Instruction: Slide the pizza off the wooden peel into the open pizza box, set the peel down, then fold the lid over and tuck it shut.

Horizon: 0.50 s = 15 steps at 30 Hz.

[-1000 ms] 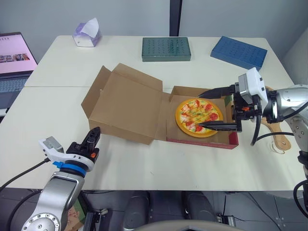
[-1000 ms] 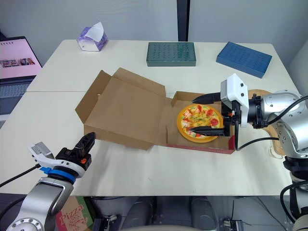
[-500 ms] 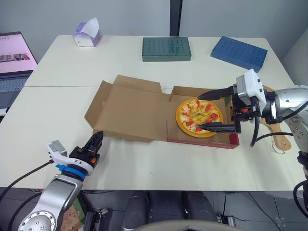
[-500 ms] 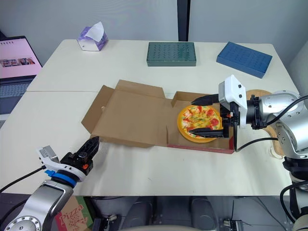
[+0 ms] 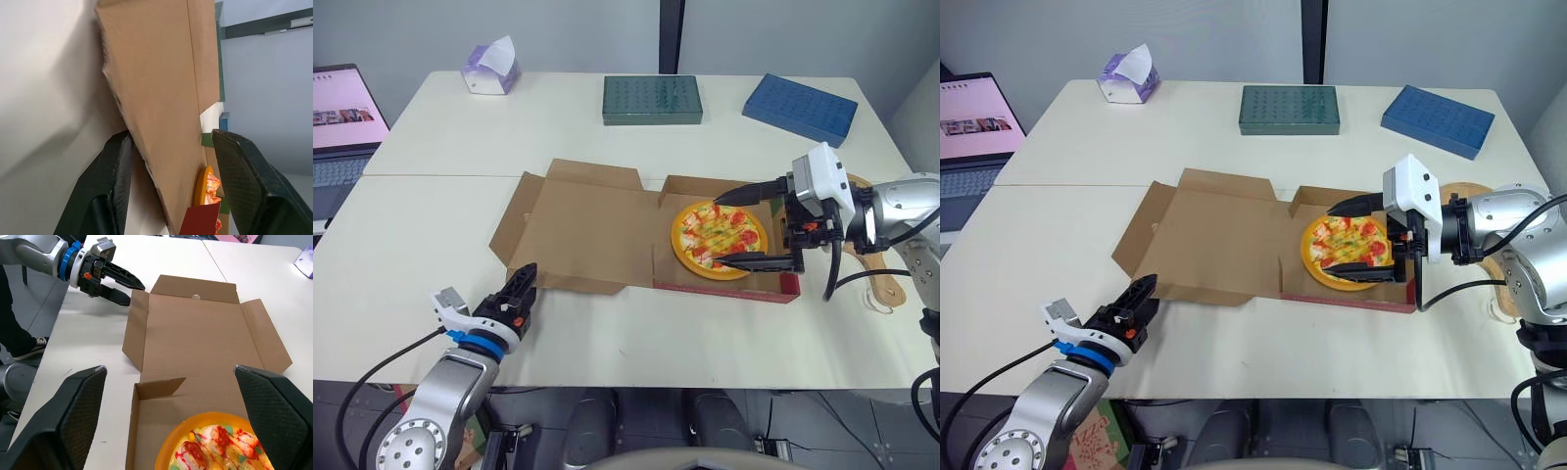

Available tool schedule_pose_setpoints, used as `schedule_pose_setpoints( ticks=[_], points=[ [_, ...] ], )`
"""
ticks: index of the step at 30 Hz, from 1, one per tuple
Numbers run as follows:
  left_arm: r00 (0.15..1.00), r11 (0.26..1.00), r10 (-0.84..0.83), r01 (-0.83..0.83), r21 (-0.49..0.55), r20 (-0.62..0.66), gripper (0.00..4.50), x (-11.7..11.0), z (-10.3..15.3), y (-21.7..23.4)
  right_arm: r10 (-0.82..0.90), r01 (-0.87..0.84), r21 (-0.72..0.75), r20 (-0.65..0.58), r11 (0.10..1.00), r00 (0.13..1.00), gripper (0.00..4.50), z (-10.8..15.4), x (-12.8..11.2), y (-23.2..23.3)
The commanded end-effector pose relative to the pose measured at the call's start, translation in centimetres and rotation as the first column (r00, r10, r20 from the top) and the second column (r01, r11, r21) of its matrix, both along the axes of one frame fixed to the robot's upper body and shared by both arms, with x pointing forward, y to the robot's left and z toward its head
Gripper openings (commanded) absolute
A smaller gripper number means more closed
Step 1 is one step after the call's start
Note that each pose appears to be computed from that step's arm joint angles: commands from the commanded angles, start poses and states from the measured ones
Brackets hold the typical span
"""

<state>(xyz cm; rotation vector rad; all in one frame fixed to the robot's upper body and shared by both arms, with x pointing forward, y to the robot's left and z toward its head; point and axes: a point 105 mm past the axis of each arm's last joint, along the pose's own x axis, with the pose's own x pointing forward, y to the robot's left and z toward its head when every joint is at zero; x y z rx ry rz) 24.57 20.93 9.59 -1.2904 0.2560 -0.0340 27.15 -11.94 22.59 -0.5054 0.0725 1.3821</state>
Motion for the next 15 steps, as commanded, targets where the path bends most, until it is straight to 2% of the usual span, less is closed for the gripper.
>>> schedule_pose_setpoints(
  ticks=[1, 5, 10, 15],
  points=[
    [1.0, 1.0, 0.002, -0.002, -0.001, 0.02, 2.61, 0.37, 0.73, -0.31, 0.021, -0.021, 0.0, 0.047, 1.0, 0.999, 4.5, 1.26, -0.45, 0.11],
    [1.0, 1.0, 0.02, -0.02, 0.002, 0.014, 1.73, 0.87, 0.72, -0.31, 0.019, -0.019, -0.002, 0.046, 1.0, 0.999, 4.5, 1.27, -0.49, 0.04],
    [1.0, 1.0, 0.017, -0.017, 0.012, 0.001, 0.12, 0.88, 0.5, -0.66, 0.015, -0.015, -0.002, 0.046, 1.0, 0.999, 4.5, 1.29, -0.52, 0.01],
    [1.0, 0.999, 0.015, -0.015, 0.036, 0.0, 0.04, 0.64, 0.59, -0.5, -0.001, 0.001, -0.001, 0.06, 1.0, 0.998, 4.5, 1.18, -0.24, -0.01]
  ],
)
